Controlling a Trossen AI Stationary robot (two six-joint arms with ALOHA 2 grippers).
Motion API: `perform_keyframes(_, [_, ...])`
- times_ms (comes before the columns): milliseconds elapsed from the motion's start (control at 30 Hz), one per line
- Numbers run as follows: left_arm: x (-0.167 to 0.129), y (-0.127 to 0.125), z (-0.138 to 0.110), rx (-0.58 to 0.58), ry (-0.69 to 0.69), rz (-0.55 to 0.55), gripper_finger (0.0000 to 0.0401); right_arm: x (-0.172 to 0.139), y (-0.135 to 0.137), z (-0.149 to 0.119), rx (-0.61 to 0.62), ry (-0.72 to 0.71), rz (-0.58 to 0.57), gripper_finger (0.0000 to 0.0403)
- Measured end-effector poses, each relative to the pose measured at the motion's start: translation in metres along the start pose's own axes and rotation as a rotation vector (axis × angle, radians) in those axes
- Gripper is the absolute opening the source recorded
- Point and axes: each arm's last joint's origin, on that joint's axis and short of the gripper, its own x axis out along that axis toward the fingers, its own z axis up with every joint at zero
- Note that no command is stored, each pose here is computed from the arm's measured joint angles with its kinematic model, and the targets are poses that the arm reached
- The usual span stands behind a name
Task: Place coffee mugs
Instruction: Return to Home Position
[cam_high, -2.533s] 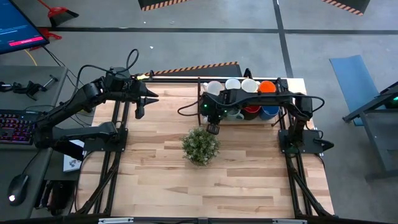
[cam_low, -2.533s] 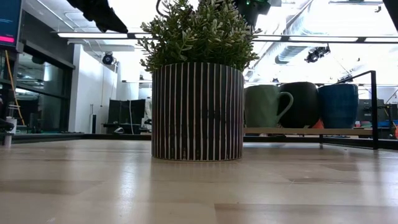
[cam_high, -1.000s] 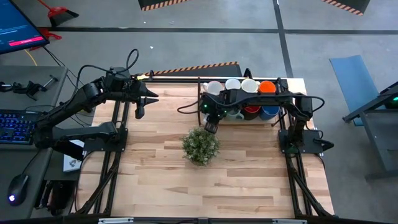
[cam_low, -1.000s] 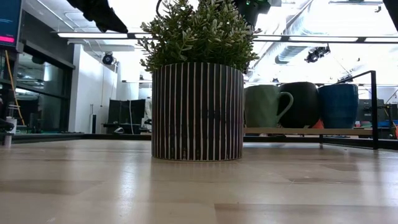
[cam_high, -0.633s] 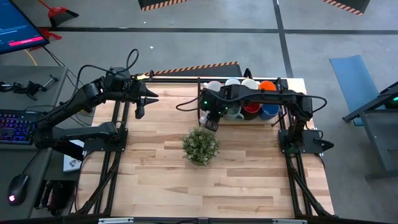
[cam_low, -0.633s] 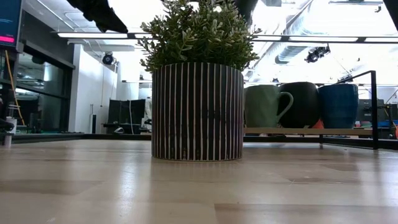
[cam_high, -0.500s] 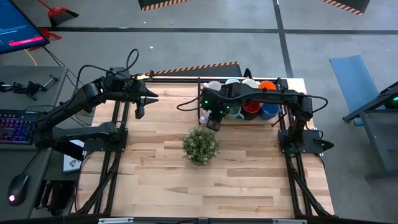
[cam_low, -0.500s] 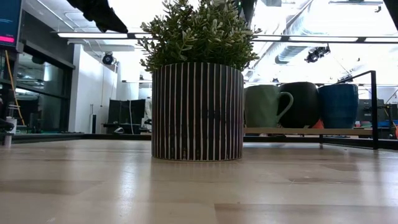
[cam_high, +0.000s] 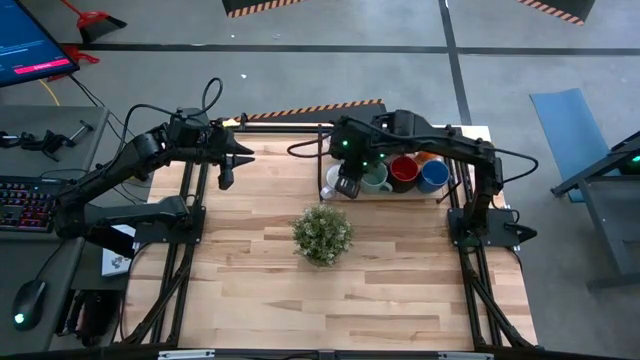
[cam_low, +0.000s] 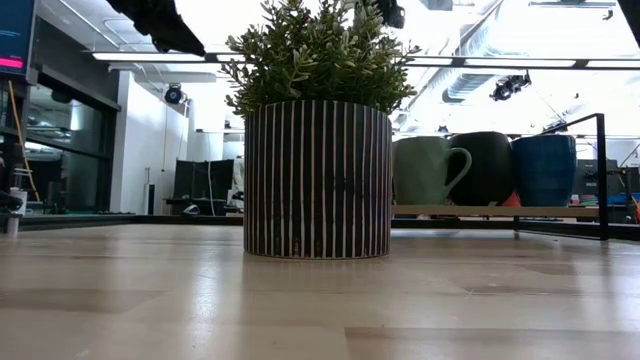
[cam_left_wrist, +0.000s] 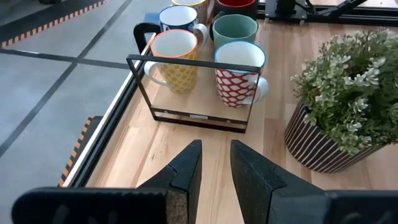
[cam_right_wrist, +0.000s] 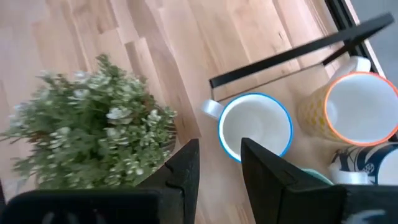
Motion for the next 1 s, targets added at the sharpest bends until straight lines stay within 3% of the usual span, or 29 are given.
perform_keyframes(300, [0.000,0.000,0.000,-0.001,0.000,0.001,0.0076,-0.011,0.018,-0.006,-0.144,0.010,0.023,0.0097])
perform_keyframes(533, [0.000,0.000,0.000,-0.016,-0.002,0.003,0.0076,0.012,0.038,-0.024,-0.247,0.044,-0.037,0.0097])
perform_keyframes(733, [-0.001,0.005,0.004,-0.255,-0.039,0.116,0.0076,0.018,0.050,-0.088,-0.221,-0.144,0.043,0.0097])
perform_keyframes(1000, [0.000,0.005,0.004,-0.290,-0.038,0.111,0.0076,0.043,0.028,-0.179,0.039,-0.554,0.252,0.0097])
